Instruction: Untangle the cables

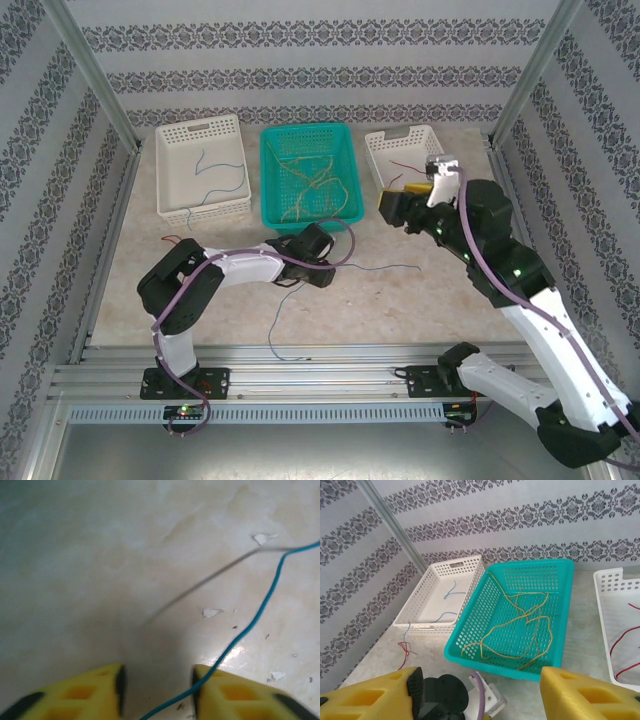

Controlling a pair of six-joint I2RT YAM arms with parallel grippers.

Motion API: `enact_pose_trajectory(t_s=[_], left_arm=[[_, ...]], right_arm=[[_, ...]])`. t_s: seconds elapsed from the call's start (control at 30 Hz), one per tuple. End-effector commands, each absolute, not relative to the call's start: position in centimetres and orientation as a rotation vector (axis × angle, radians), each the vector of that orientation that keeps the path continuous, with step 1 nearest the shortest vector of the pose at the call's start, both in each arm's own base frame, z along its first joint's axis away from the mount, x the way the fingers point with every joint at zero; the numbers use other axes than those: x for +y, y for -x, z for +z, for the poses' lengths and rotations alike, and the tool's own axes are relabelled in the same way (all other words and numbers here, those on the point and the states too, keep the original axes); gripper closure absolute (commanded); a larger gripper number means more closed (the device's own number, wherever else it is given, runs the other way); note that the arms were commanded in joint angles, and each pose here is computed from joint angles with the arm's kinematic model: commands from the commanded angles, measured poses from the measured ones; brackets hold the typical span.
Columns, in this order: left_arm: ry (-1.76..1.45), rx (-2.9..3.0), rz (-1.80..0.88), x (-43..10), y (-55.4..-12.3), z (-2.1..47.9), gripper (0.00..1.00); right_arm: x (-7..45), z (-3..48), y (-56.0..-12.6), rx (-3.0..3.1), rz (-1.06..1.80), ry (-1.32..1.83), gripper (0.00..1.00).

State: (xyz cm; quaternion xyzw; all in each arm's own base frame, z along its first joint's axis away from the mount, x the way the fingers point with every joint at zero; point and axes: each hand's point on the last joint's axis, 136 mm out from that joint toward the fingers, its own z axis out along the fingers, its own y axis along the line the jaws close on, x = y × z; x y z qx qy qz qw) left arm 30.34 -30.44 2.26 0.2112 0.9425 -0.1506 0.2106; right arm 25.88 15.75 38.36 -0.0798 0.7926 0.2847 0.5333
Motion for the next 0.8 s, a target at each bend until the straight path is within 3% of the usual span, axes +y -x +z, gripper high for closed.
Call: enact_pose_trajectory(t_s=[0.0, 0.1, 0.13, 0.37, 0.77], left_arm=[[-0.651, 2.625, -0.427, -31.2, -30.0, 1.8, 0.74], [-0.659, 2.615, -0.450, -31.5, -29.9, 2.7, 0.97], [-0.658, 2.605, -0.463, -31.6, -29.9, 3.5, 1.00], [-0.643, 2.426, -0.590, -30.5, -28.3, 16.3, 1.00], [-0.334, 1.949, -0.399, -16.9, -30.2, 42.0, 1.00]], right_arm=[[15.2, 36.1, -24.7, 1.945, 0.662, 0.188, 0.36], [14.8, 35.4, -23.9, 1.956, 0.665, 0.185, 0.36], [14.8, 35.2, -23.7, 1.960, 0.667, 0.186, 0.36], [14.4, 34.3, -22.0, 1.942, 0.703, 0.200, 0.35], [15.6, 33.1, -21.9, 1.941, 0.773, 0.223, 0.35]])
